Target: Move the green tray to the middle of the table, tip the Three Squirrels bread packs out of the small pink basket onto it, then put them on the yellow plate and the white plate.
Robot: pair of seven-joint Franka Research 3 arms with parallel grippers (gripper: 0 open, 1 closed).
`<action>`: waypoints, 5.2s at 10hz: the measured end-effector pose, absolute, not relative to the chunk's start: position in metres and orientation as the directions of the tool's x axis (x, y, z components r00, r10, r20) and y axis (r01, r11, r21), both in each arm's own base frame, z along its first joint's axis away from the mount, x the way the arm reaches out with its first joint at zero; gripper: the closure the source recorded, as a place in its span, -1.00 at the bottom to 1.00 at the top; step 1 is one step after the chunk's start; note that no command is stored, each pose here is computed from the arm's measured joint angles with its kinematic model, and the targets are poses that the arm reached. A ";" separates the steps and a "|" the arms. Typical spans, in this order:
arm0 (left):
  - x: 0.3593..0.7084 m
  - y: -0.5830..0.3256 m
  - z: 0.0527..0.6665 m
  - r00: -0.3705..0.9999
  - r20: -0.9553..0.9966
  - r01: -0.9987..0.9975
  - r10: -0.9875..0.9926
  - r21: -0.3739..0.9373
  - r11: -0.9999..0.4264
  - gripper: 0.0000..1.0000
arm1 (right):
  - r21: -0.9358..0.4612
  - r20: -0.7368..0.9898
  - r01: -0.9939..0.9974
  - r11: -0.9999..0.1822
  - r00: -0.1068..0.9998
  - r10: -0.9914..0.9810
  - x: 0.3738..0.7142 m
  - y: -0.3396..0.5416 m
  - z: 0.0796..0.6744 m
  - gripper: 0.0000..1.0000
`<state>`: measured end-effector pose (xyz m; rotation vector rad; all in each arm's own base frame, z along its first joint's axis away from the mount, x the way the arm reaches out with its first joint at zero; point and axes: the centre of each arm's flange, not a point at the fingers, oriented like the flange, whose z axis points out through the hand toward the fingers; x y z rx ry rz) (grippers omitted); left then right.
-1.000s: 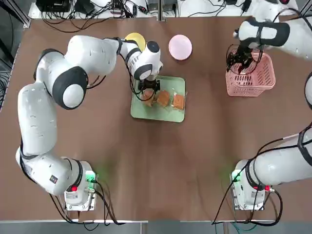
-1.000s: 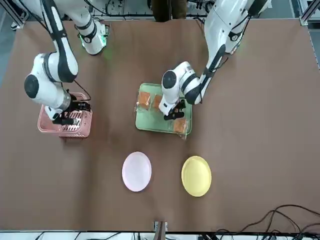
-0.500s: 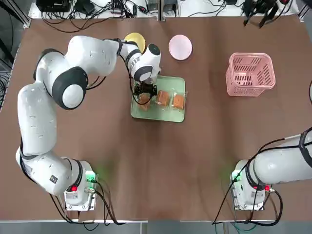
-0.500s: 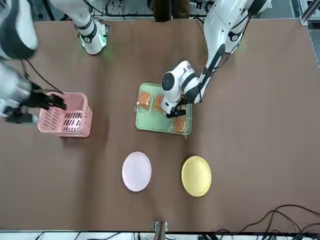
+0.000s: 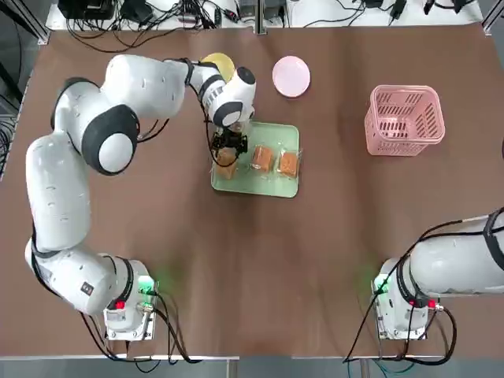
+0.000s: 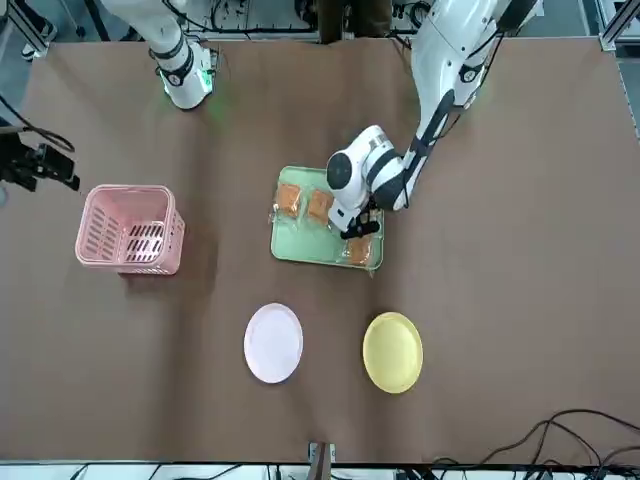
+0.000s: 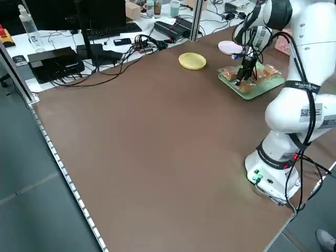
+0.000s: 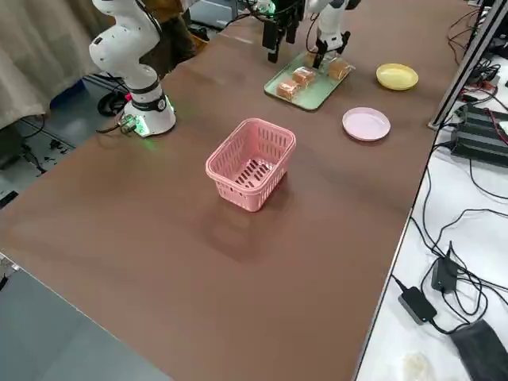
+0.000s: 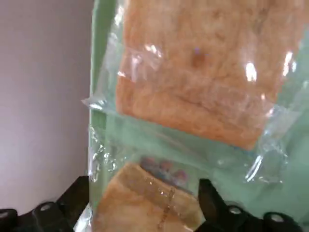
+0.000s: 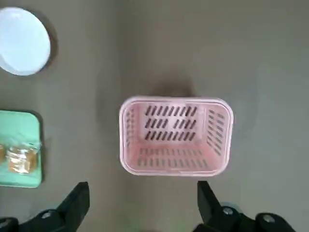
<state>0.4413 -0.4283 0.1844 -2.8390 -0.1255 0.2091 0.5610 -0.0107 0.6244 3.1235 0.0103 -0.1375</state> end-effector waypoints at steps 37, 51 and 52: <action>0.355 -0.641 0.173 0.987 0.151 0.068 0.050 -0.117 -0.991 -1.00 | 0.024 -0.123 -0.038 -0.999 0.992 -0.041 0.554 -0.004 0.632 -0.92; 0.379 -0.590 0.270 0.996 0.067 0.072 0.055 -0.272 -0.959 -1.00 | 0.024 -0.126 -0.038 -0.999 0.991 -0.041 0.554 -0.004 0.632 -0.92; 0.382 -0.578 0.256 0.996 0.021 0.093 0.091 -0.283 -0.955 -1.00 | 0.024 -0.128 -0.039 -0.999 0.991 -0.041 0.553 -0.004 0.631 -0.92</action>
